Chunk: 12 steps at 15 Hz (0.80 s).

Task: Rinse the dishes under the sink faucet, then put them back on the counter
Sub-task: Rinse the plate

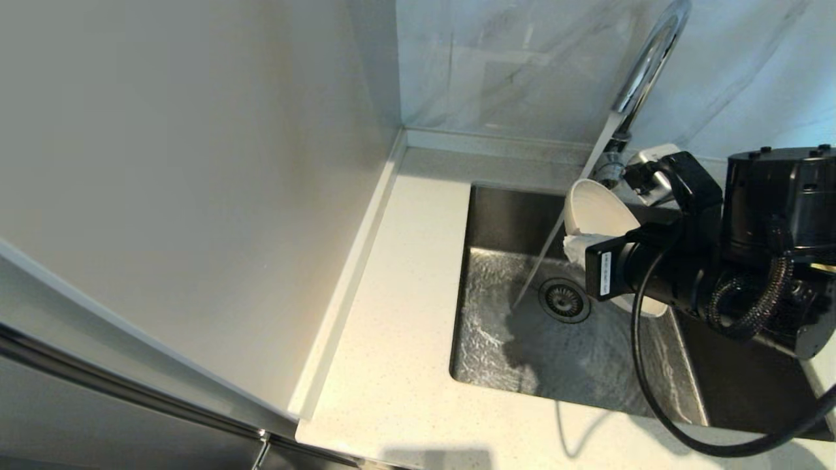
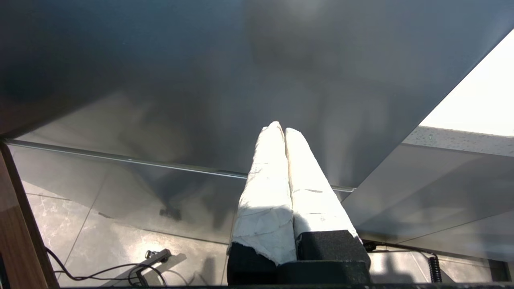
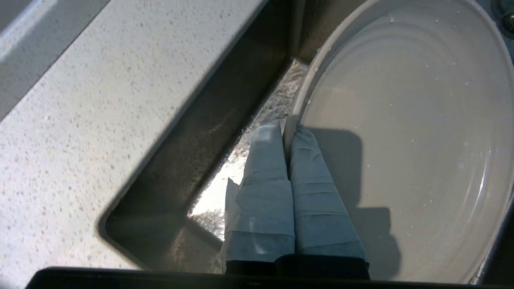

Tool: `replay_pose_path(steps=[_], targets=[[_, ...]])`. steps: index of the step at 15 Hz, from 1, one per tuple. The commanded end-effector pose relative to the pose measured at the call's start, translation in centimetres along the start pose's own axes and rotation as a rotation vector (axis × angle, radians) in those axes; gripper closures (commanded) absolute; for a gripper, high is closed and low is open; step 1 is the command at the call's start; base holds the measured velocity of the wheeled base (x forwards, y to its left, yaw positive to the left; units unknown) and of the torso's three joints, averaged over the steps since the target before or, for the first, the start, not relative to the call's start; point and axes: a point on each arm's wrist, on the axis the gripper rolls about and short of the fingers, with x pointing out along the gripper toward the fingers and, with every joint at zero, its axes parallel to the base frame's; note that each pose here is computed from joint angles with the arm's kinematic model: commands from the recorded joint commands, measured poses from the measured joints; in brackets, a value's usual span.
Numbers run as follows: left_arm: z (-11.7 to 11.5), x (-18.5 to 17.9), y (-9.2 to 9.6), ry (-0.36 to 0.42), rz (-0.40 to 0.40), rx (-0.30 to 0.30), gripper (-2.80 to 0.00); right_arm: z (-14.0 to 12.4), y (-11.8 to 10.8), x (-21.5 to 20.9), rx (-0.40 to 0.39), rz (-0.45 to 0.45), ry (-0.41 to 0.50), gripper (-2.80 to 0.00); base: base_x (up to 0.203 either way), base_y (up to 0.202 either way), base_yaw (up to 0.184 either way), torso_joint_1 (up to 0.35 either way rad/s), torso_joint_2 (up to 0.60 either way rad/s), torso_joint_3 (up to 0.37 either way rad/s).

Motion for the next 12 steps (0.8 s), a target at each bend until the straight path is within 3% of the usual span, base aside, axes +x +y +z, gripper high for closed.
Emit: replay_pose_path(steps=[1, 9, 12], targets=[[0.0, 0.0, 0.0, 0.000, -0.001, 0.000, 0.00, -0.1, 0.6, 1.1, -0.006, 0.000, 0.012, 0.00, 0.000, 0.000, 0.000, 0.000, 0.00, 0.000], [0.0, 0.0, 0.0, 0.000, 0.001, 0.000, 0.00, -0.2, 0.8, 2.2, -0.007, -0.043, 0.024, 0.00, 0.000, 0.000, 0.000, 0.000, 0.00, 0.000], [0.0, 0.0, 0.0, 0.000, 0.001, 0.000, 0.00, -0.3, 0.7, 1.9, 0.031, -0.060, 0.027, 0.00, 0.000, 0.000, 0.000, 0.000, 0.00, 0.000]])
